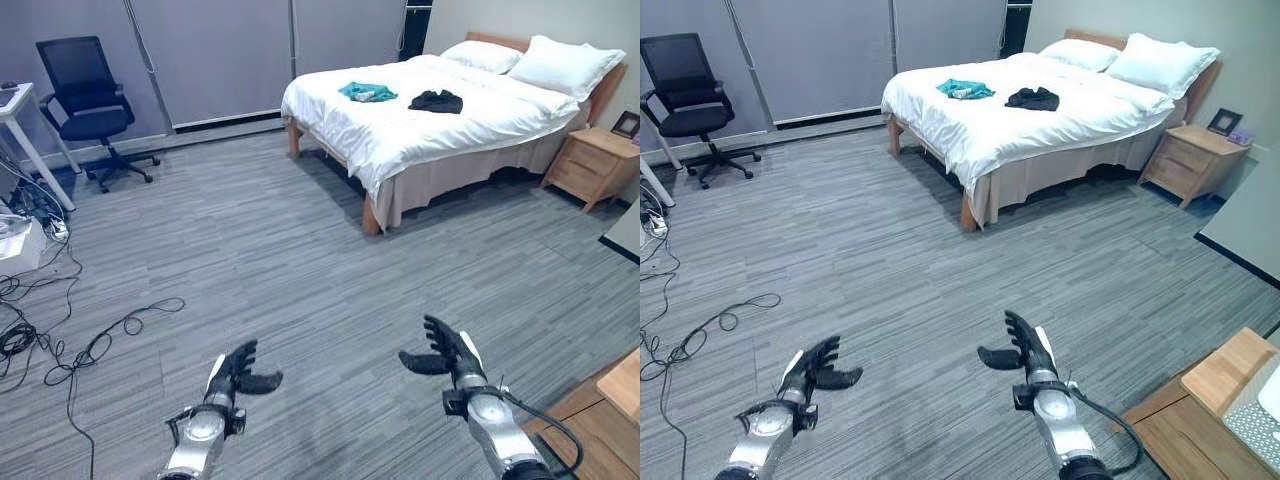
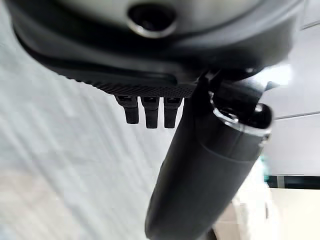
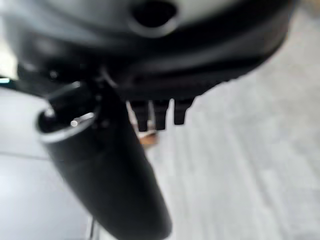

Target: Pick up bed clothes into laundry basket.

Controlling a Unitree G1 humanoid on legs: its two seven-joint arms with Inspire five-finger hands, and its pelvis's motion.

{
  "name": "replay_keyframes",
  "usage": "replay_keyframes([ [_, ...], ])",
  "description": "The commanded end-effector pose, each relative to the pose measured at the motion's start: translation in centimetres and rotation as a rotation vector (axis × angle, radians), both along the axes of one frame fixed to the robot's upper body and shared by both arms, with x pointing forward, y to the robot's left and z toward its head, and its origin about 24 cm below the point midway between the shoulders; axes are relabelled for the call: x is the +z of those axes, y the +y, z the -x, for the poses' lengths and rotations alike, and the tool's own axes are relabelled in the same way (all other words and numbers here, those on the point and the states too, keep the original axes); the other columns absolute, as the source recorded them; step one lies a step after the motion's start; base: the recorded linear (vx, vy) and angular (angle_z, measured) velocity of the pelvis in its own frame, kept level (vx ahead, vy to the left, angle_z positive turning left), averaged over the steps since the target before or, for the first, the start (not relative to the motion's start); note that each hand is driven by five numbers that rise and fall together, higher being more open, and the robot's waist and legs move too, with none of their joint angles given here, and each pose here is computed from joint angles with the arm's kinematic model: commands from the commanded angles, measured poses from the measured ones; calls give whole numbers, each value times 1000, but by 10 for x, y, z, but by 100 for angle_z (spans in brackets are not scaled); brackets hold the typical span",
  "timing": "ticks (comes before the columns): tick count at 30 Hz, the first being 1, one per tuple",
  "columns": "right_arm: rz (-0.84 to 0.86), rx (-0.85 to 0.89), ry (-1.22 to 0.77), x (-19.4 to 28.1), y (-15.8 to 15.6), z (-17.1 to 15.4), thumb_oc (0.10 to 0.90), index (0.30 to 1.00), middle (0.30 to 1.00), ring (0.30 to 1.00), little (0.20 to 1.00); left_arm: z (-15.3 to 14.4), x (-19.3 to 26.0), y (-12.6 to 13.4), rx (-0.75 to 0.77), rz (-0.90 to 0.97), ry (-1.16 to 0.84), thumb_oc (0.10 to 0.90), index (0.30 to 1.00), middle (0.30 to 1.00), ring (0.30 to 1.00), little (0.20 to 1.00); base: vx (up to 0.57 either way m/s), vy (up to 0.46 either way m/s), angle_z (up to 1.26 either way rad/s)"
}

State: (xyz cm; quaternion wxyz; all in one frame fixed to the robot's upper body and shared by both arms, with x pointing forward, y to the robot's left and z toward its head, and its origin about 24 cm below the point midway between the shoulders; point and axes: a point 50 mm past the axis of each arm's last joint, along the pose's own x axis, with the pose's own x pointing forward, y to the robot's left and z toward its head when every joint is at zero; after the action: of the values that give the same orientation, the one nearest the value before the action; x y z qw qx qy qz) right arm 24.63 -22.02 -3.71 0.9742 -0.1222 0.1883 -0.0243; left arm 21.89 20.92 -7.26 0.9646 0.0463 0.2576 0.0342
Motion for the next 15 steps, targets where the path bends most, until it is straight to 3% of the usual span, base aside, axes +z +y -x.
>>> replay_keyframes([
  [1,24,66,-130,23,0,-13,800,900,900,900,900,-16,17,13,35,13,-111,800,900,900,900,900,4,12,-4],
  [4,19,96,-179,32,5,-13,800,900,900,900,900,-13,22,20,61,5,-141,800,900,900,900,900,2,4,-2],
  [7,26,81,-258,45,4,-12,800,900,900,900,900,-3,31,47,238,19,-205,800,900,900,900,900,12,33,-3],
  [10,57,72,-297,55,-1,-17,800,900,900,900,900,-1,45,65,312,8,-274,800,900,900,900,900,-47,57,-10],
  [15,27,63,-346,64,0,-17,800,900,900,900,900,-1,65,83,354,-27,-352,800,900,900,900,900,-6,117,-42],
])
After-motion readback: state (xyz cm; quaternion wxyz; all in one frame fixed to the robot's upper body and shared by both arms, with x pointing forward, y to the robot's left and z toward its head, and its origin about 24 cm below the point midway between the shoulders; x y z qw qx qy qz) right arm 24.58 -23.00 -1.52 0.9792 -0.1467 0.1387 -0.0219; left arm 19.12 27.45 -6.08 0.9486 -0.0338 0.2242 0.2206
